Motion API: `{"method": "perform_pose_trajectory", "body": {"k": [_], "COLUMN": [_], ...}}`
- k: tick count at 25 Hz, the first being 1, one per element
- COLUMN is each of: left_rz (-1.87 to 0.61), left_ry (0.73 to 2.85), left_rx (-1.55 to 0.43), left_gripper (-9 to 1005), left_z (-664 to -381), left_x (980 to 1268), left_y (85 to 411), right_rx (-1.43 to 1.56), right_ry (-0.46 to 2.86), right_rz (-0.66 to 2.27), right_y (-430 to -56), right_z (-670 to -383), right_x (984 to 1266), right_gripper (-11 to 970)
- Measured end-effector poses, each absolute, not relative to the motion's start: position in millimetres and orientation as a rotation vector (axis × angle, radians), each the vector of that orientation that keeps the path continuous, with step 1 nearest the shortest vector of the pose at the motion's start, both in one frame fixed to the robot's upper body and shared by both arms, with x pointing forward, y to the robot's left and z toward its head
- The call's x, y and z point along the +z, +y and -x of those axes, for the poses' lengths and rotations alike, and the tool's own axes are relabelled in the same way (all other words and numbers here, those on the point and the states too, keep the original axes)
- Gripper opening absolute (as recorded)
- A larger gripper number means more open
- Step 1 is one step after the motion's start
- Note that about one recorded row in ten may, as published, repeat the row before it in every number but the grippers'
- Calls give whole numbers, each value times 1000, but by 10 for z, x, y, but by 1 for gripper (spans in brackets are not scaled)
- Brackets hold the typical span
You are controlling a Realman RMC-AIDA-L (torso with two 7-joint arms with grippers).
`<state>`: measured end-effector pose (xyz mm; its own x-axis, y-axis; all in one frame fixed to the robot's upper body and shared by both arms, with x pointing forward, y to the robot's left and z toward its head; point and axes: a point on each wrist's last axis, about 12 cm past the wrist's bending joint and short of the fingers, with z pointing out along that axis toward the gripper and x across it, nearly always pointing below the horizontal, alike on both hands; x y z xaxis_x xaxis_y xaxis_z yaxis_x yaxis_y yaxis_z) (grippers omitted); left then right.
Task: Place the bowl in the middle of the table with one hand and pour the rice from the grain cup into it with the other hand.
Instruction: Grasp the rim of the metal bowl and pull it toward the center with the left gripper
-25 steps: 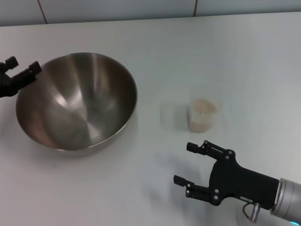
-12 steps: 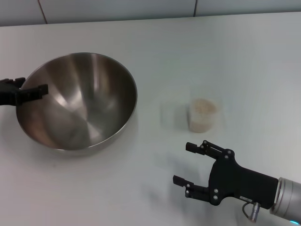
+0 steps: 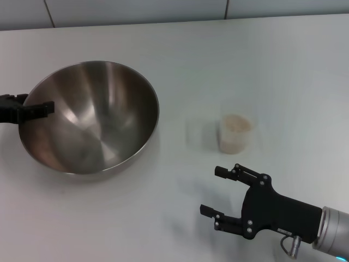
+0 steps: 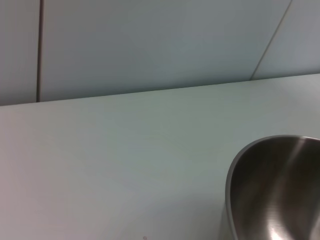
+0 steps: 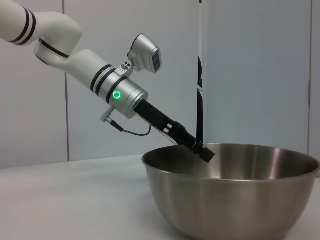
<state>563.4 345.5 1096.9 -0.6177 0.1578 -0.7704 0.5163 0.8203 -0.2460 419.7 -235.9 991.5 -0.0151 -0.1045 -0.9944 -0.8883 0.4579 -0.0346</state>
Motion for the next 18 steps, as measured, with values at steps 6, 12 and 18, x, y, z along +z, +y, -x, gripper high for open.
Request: {"method": "perform_pose_trajectory", "body": {"k": [6, 12, 18], "left_rz": [-499, -508, -508], "left_ry": [2202, 2207, 2205], "left_rx": [-587, -593, -598], "left_gripper": [797, 692, 515], "left_z": [-5636, -5636, -5658], "left_x": [10990, 10985, 11001], "left_y": [3449, 3427, 3406], "right_rx": [793, 794, 797], "right_ry": [1464, 1463, 1465], "right_rz": [926, 927, 925], "right_y": [-2348, -2343, -2325], "right_z": [-4200, -4205, -4209], "right_x": [9916, 9918, 9915], "right_gripper": [788, 788, 788]}}
